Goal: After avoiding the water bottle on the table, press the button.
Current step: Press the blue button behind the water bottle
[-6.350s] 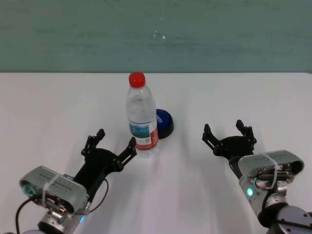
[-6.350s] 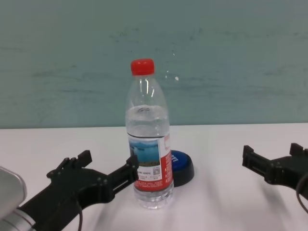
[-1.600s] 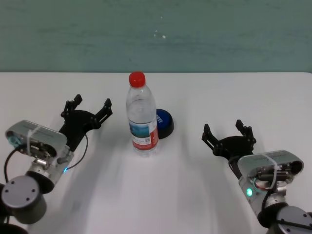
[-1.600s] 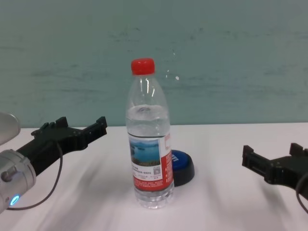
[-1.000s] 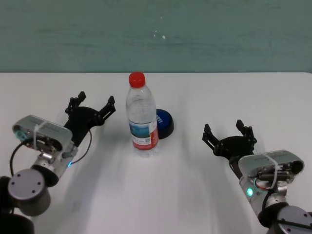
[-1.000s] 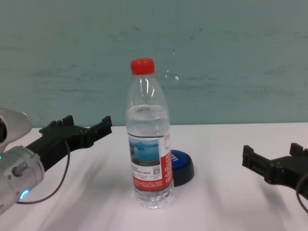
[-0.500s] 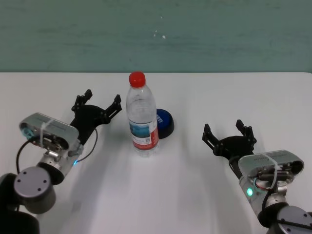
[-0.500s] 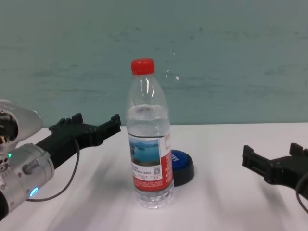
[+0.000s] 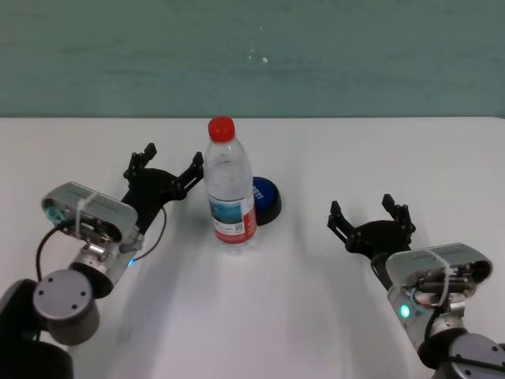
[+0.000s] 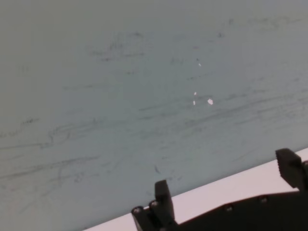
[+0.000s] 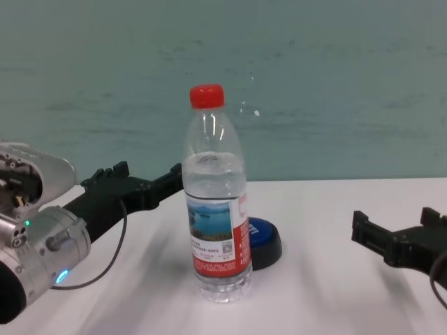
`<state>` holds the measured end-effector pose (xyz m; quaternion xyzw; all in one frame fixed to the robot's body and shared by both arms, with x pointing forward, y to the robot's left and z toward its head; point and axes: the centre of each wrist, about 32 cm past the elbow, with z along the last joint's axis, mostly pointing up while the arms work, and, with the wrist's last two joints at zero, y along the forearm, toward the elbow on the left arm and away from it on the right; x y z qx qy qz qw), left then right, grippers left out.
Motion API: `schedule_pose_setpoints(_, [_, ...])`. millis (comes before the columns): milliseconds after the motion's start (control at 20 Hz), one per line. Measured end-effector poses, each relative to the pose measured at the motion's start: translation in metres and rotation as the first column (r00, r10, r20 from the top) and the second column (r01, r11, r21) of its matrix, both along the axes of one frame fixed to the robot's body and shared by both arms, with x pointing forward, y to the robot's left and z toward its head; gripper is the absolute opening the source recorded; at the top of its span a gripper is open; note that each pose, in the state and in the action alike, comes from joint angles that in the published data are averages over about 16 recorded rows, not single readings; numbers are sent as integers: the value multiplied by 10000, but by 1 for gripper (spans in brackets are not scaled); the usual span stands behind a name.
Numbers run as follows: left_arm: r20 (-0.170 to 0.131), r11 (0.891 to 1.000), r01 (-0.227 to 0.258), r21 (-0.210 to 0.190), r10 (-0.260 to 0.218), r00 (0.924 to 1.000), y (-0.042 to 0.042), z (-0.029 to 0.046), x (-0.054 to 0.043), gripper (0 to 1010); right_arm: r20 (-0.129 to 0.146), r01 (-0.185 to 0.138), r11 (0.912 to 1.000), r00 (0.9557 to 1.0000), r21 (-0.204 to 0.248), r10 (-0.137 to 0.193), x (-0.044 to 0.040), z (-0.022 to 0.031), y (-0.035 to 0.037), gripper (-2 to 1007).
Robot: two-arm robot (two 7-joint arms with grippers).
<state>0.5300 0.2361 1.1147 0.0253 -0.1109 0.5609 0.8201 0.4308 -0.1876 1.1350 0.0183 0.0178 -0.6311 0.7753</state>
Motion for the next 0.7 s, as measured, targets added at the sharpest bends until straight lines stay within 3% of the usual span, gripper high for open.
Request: schedule_pose_setpoints(700, [3, 9999, -72, 76, 72, 10000, -19, -12, 21, 1010, 0, 0, 10000, 10000, 0, 0, 0, 0, 0, 1004])
